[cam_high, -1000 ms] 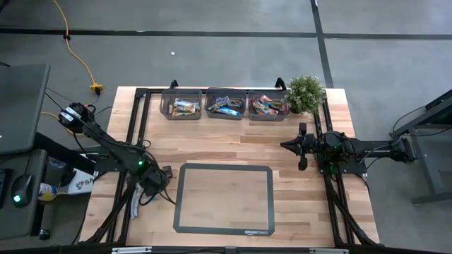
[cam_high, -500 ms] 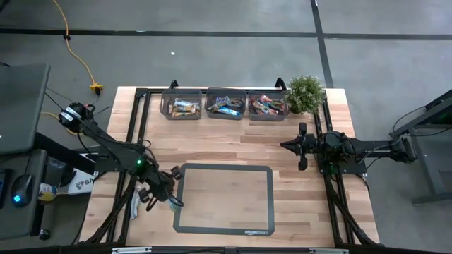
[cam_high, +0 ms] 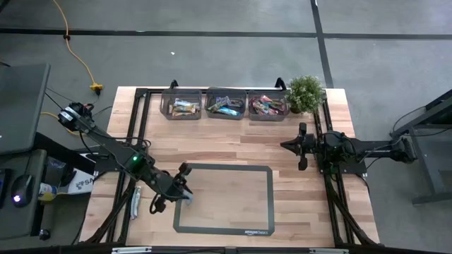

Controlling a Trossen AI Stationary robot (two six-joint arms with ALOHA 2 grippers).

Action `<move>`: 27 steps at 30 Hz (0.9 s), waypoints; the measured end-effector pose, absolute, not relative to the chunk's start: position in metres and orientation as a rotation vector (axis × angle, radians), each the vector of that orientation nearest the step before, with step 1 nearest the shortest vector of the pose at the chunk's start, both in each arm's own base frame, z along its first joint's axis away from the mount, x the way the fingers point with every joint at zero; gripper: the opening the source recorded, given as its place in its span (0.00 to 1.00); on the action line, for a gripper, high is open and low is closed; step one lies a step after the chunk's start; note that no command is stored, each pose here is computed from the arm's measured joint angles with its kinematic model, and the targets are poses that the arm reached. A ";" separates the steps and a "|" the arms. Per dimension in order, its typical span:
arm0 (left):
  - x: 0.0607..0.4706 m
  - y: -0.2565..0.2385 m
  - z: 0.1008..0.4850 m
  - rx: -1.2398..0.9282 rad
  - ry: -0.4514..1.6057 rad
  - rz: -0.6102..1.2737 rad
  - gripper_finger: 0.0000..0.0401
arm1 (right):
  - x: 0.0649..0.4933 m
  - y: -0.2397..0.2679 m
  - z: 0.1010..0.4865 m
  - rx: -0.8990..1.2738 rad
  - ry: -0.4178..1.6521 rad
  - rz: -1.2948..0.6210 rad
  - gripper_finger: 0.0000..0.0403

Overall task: Pick and place Granola Bars by type
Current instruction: Put the orange granola bar into the left black bin

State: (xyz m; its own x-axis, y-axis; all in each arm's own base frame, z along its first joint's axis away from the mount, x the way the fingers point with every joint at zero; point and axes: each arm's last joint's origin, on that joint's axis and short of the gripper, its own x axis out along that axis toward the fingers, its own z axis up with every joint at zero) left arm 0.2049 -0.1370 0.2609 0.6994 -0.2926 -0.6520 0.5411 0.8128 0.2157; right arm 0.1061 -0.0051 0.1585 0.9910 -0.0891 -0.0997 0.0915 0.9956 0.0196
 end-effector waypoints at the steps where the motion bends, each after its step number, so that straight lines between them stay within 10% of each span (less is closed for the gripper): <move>1: 0.204 -0.136 0.259 0.423 0.667 -0.484 0.21 | 0.106 -0.005 0.159 0.024 0.098 -0.091 0.01; 15: 0.182 -0.124 0.218 0.466 1.045 -0.550 0.05 | 0.106 -0.005 0.159 0.024 0.098 -0.091 0.01; 27: 0.194 -0.134 0.184 0.271 1.193 -0.420 0.11 | 0.106 -0.005 0.159 0.024 0.099 -0.091 0.01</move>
State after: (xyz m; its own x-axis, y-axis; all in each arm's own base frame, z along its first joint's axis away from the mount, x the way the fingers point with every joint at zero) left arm 0.1944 -0.1344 0.1835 0.3057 -0.1717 -0.9365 0.4524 0.8917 -0.0158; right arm 0.1061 -0.0052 0.1586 0.9910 -0.0892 -0.0994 0.0916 0.9956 0.0196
